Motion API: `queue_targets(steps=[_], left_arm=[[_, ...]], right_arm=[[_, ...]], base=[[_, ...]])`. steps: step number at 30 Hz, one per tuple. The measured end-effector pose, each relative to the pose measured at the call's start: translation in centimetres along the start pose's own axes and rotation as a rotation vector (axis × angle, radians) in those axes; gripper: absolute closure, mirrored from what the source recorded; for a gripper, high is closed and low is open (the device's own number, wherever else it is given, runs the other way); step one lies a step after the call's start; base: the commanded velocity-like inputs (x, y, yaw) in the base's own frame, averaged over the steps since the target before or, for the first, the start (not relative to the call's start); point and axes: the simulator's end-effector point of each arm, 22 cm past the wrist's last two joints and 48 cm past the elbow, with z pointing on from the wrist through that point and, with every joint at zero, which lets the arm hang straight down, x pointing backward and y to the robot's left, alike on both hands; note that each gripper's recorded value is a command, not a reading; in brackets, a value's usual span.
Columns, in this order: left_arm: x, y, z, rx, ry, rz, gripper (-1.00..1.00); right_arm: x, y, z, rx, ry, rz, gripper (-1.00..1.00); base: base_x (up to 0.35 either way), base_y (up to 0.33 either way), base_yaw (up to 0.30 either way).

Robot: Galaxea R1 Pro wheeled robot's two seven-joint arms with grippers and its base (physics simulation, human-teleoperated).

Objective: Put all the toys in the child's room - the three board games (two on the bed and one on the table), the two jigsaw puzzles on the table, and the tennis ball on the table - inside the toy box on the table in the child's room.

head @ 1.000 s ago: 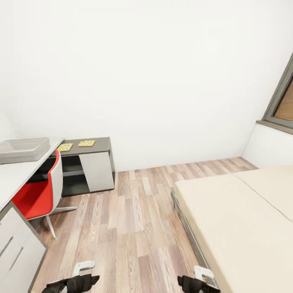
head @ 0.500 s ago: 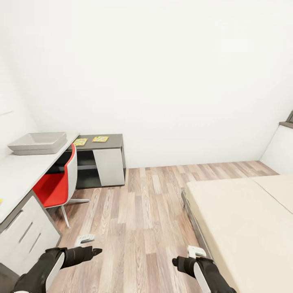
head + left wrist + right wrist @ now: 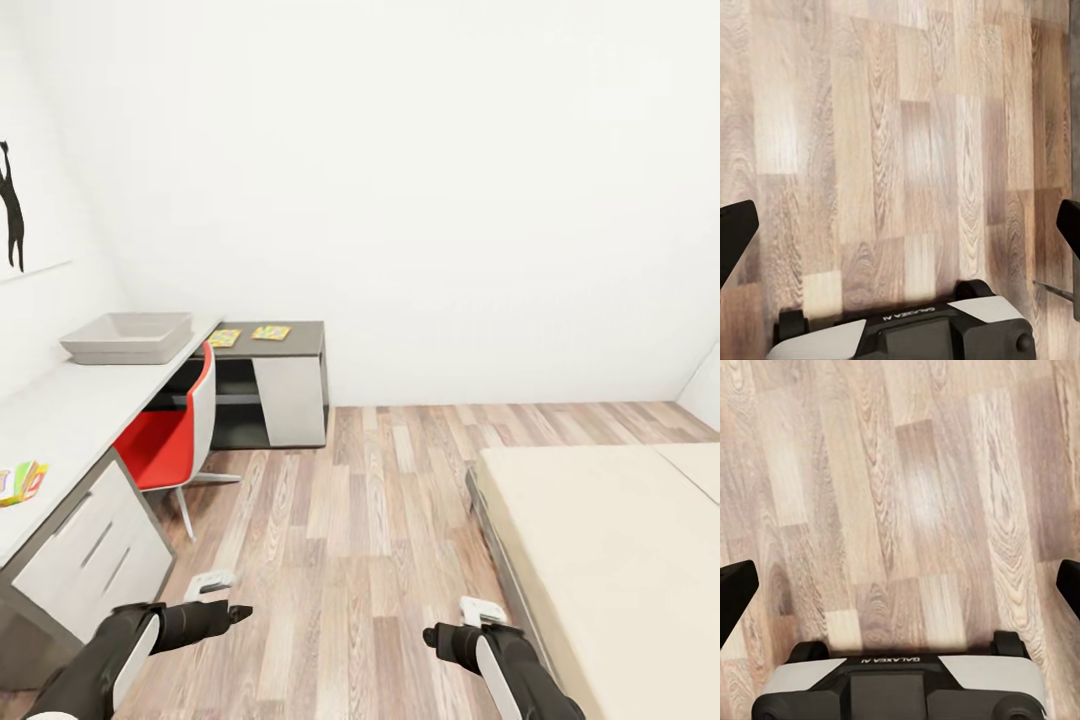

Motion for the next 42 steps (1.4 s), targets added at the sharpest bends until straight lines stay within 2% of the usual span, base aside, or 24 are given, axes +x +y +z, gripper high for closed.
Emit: queue_targets(steps=[31, 42], left_arm=[[0.18, 0.06, 0.11, 0.002, 0.006, -0.005, -1.00], [0.20, 0.02, 0.13, 0.004, 0.007, -0.008, -1.00]], right_arm=[[-0.18, 0.13, 0.13, -0.002, -0.011, 0.004, -1.00], [-0.27, 0.16, 0.12, -0.003, -0.013, 0.005, -1.00]], base=[[-0.001, 0.000, 0.013], [-0.132, -0.075, 0.000]])
